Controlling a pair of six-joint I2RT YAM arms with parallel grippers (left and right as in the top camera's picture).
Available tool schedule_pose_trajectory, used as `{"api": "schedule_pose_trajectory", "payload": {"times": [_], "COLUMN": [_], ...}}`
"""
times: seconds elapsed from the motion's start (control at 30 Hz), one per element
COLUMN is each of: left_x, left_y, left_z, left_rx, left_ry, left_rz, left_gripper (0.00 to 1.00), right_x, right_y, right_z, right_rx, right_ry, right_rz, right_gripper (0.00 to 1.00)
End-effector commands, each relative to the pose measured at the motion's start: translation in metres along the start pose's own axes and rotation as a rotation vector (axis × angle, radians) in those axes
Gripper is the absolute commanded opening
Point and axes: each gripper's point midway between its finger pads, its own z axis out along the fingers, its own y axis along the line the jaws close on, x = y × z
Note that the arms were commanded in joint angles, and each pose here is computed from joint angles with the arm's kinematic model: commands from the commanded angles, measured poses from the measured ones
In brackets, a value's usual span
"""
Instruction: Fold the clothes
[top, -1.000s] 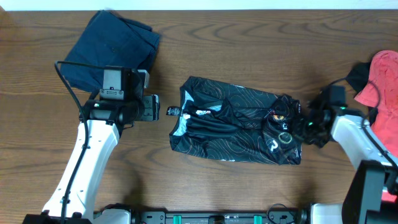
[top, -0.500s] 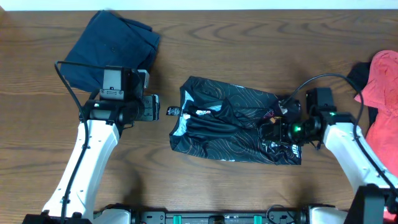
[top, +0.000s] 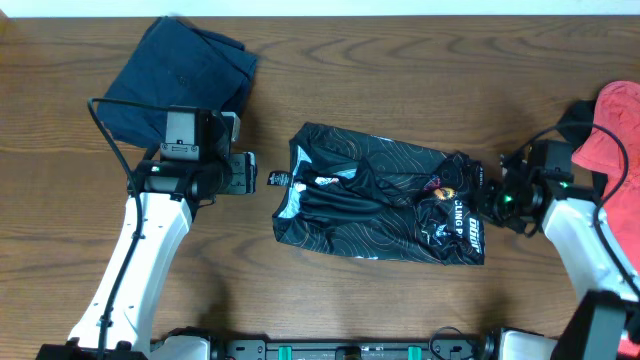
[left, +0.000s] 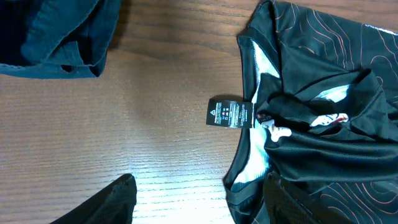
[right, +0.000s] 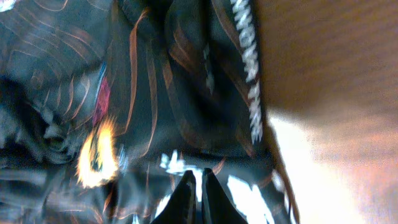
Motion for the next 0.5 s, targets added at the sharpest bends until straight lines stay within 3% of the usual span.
{"api": "schedule_pose_trajectory", "payload": {"times": [0.0,0.27,0.47], "left_x": [0.0,0.0,0.002], "left_y": [0.003,0.003,0.003], "left_z": [0.001,0.001,0.001], "left_rx": [-0.011,-0.011,-0.012], "left_ry": [0.004,0.006,0.012], "left_rz": [-0.009,-0.009,-0.01], "left_gripper": [0.67,0.67,0.67], "right_x": [-0.004,-0.062,-0.088], "right_y": [-0.004,0.105,0.137], "right_z": [0.018,0.045,0.021], "right_rx": [0.016,-0.468,-0.589], "right_ry": [0.005,-0.132,-0.26], "right_rz": [0.105,0.044,-0.066], "right_gripper": [0.01,0.01,0.01]}}
